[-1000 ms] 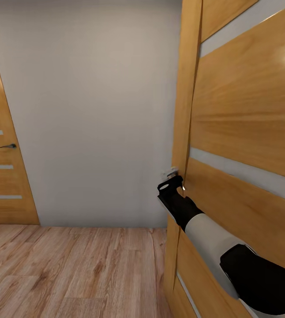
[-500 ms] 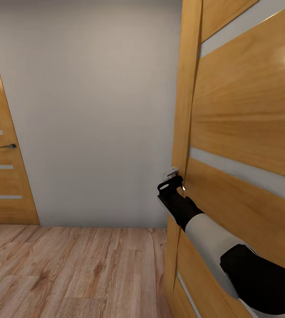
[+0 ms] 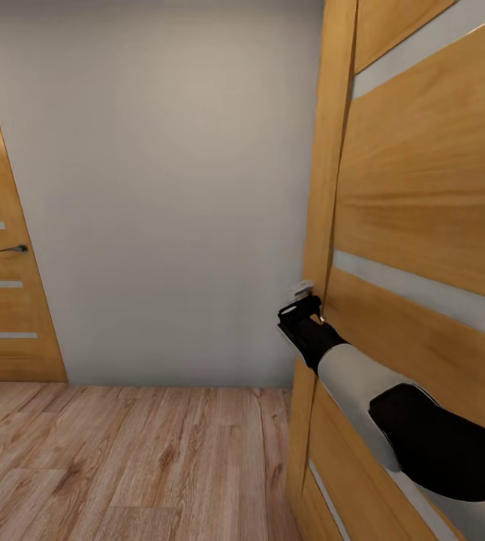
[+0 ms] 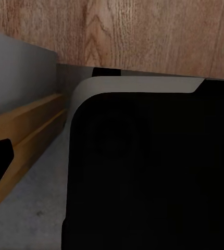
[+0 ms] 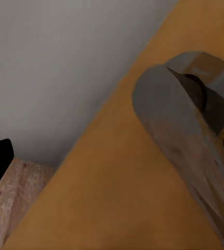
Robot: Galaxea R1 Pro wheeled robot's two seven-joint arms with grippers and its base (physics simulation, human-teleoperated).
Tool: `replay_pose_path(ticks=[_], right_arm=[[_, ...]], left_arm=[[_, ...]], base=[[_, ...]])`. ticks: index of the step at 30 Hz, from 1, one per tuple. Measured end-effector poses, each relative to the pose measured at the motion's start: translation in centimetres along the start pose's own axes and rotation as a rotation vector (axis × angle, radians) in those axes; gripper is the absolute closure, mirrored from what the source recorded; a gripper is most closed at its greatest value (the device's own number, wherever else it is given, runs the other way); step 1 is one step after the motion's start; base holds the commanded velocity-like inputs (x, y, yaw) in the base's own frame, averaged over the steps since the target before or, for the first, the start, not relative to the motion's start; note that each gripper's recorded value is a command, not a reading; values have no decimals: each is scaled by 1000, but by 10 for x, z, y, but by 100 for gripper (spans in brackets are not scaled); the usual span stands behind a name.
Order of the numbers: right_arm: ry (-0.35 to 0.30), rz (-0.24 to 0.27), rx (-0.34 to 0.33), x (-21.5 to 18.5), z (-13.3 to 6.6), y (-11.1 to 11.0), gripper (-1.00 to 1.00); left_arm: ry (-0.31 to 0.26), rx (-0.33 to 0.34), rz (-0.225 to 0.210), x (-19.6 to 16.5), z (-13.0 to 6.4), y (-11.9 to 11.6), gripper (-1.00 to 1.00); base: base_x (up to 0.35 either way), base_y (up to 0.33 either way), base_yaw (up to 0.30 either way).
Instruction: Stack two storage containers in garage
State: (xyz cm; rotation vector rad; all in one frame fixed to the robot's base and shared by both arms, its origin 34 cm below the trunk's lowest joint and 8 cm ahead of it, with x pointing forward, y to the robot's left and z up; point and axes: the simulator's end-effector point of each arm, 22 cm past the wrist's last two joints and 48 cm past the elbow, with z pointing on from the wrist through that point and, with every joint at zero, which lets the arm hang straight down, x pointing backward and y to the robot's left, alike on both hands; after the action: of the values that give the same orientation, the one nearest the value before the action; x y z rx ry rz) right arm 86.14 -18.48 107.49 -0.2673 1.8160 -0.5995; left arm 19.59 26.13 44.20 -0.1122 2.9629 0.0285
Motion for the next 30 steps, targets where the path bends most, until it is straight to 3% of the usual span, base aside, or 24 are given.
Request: replay_pose_path(ticks=[30], right_arm=[[6, -7, -1, 3, 2, 0, -100]], left_arm=[[1, -7, 0, 0, 0, 1, -100]], base=[[0, 0, 0]])
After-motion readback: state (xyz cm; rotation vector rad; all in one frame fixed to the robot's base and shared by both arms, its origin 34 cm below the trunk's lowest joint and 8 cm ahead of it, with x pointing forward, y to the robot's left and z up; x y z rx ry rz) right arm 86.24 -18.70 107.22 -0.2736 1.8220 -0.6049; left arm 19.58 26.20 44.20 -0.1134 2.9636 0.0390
